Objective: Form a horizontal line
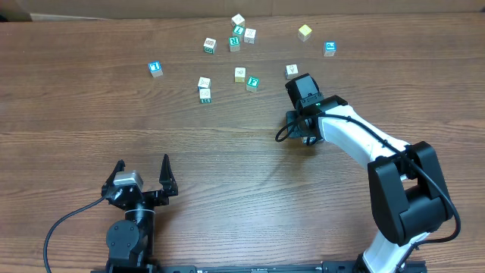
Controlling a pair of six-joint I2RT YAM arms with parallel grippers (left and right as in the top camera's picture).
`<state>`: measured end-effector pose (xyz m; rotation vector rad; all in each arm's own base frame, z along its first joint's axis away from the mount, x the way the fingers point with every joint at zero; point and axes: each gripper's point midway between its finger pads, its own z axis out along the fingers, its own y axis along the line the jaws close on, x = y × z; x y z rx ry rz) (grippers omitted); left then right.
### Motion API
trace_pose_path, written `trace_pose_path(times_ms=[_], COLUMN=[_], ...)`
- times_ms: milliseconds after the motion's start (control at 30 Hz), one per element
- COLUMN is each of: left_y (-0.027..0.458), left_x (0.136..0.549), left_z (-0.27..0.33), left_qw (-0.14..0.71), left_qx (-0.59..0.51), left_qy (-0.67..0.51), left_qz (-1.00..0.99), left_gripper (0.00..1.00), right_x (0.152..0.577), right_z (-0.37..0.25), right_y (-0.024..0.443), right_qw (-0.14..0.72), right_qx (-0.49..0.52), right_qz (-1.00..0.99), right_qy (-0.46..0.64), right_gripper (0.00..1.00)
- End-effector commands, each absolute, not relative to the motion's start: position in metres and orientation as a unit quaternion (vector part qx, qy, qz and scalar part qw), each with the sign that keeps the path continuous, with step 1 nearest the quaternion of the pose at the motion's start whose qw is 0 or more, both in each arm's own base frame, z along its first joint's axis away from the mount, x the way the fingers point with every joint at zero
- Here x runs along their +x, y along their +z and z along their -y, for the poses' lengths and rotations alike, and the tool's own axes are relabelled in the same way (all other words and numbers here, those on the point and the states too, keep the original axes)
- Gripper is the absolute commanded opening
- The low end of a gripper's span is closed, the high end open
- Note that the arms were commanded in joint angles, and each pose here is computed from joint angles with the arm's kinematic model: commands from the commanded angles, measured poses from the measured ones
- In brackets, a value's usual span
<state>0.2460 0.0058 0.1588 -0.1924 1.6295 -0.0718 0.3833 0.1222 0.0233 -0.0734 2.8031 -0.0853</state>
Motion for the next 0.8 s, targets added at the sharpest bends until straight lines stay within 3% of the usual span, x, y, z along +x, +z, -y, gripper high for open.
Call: trace_pose_path(times_ms=[0, 267, 400, 767], left_y=[0.159, 0.159, 0.159, 0.159], left_x=[0.246, 0.246, 0.246, 0.246], left_z=[-0.007, -0.007, -0.007, -0.007], left_qw=[0.684, 0.684, 0.684, 0.684], left_qx=[-0.081, -0.081, -0.081, -0.081], left_qy=[-0.022, -0.022, -0.022, -0.022], left_qz=[-0.724, -0.724, -0.724, -0.724], left_gripper=[0.99, 1.00, 1.00, 1.00], right_x=[0.386, 0.396, 0.380, 0.370], right_z=[-0.123, -0.129, -0.157, -0.149], right_y=[0.032, 0.036, 0.031, 0.027], right_qw=[0.183, 0.204, 0.169, 0.144], right_qx=[-0.021, -0.036, -0.148, -0.111], right_qz=[-0.982, -0.978, -0.973, -0.983], right_qy=[-0.029, -0.018, 0.049, 0.041], right_gripper=[0.08, 0.06, 0.05, 0.04])
